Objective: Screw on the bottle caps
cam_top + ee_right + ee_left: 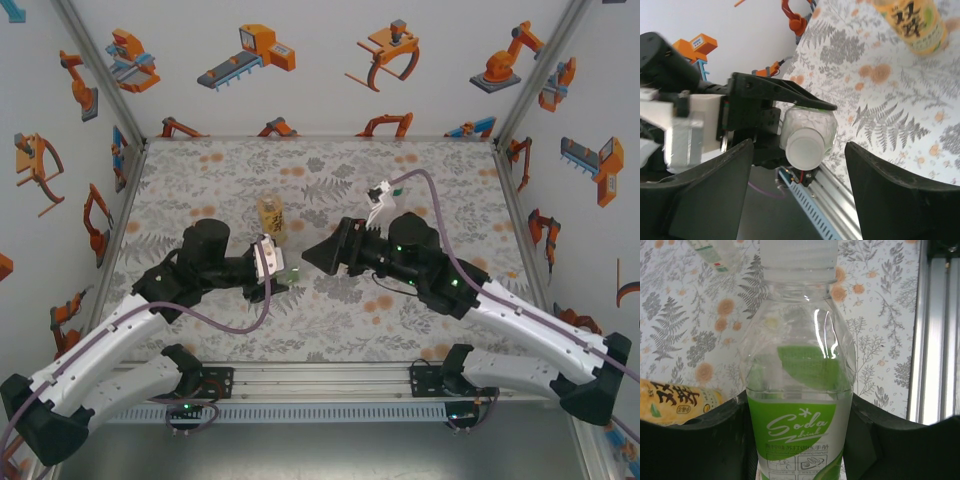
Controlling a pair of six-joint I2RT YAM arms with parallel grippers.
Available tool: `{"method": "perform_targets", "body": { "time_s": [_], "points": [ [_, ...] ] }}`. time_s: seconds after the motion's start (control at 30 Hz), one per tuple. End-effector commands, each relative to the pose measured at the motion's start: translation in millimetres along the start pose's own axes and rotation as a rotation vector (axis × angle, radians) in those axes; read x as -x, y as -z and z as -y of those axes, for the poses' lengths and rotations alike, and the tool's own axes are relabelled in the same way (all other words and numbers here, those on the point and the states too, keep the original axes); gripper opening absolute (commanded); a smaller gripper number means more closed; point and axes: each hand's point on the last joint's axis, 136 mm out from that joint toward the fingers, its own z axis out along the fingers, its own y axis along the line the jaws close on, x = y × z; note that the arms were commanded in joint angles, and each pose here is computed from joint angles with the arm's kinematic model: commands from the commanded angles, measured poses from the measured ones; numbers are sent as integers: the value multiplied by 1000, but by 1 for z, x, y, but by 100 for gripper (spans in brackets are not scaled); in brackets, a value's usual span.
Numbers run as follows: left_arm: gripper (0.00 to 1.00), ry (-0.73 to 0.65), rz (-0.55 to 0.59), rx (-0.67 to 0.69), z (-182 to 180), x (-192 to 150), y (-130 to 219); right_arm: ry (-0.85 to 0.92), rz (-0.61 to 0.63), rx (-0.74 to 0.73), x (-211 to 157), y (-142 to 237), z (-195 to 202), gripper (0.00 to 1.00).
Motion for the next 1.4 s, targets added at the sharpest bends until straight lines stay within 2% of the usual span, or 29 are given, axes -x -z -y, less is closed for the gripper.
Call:
{"method": "perform_targets", "body": {
  "time_s": [0.0,0.13,0.3,0.47,0.93,1.37],
  "points": [
    [0,-38,76,-77,10,21,3,221,38,67,14,16,-24,68],
    [0,-34,92,-148,20,24,2,494,16,170,6,28,-43,63],
    [0,-28,103,-201,27,27,1,831,-52,328,-19,42,-60,61],
    [0,-24,103,-217,29,27,1,1013,-137,444,-43,43,-65,60],
    [0,-23,105,-221,30,27,2,1056,-132,439,-47,26,-58,49],
    [0,-26,113,-226,31,29,3,1049,-154,426,-52,18,-52,49]
  ]
}}
